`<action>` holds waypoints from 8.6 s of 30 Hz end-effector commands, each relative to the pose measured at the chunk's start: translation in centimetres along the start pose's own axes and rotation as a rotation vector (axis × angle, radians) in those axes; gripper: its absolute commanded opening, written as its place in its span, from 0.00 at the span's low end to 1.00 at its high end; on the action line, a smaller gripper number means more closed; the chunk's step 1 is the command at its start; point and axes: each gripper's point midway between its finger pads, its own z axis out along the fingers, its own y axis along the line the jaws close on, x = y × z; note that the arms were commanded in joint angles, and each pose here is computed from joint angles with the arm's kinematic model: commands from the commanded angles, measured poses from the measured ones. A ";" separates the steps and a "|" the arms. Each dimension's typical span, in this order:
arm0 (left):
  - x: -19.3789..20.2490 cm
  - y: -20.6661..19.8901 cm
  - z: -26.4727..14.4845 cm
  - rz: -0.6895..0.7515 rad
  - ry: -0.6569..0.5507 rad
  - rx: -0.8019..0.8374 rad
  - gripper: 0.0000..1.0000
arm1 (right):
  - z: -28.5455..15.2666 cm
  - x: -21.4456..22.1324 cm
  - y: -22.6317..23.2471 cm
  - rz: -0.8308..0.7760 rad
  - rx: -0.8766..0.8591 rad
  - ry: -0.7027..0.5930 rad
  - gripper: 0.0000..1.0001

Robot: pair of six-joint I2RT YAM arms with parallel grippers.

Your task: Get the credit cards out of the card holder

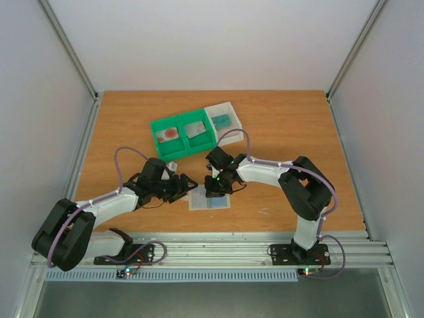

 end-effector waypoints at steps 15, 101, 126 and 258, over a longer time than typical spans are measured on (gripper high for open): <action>0.1 -0.2 1.5 0.020 0.026 0.084 0.75 | 2.1 1.5 -3.0 0.024 0.138 0.052 0.01; 0.2 -1.4 3.2 0.054 0.131 0.027 0.33 | -3.0 0.5 -5.7 -0.021 0.094 -0.179 0.36; 0.5 -4.4 5.1 0.098 0.092 -0.039 0.34 | -6.9 1.0 -4.7 -0.047 0.017 -0.307 0.29; -0.9 -16.7 -5.1 1.563 -0.753 -0.145 0.00 | -20.2 -2.3 8.0 0.364 -0.322 -0.200 0.38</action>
